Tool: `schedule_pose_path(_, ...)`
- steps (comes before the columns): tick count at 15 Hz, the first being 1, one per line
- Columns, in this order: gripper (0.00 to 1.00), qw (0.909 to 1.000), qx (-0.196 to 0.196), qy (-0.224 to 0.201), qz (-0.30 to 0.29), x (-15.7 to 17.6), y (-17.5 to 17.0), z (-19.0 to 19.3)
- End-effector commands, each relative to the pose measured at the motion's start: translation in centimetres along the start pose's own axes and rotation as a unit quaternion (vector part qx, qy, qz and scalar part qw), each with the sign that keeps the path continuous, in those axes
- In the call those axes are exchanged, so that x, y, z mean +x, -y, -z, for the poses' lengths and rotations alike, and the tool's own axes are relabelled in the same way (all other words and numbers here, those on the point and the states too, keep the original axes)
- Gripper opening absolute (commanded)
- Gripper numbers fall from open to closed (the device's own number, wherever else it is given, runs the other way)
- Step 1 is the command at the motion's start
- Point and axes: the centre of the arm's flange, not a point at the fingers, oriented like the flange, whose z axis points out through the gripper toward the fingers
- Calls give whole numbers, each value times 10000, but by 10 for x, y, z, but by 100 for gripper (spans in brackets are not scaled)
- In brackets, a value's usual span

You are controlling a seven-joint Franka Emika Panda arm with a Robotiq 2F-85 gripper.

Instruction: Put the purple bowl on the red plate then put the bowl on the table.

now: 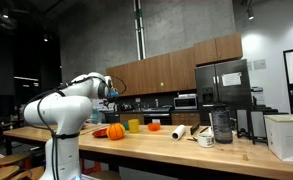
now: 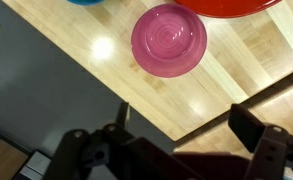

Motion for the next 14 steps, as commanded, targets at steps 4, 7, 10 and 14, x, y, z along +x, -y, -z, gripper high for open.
schedule_pose_path(4, 100, 9977, -18, 648, -208, -77, 26, 11)
schedule_pose_path(7, 100, 9946, 237, 1002, -111, -85, 33, 13)
schedule_pose_path(10, 100, 9883, 364, 1475, -100, -97, 44, 16)
schedule_pose_path(14, 100, 9781, 593, 1988, -191, -120, 61, 20)
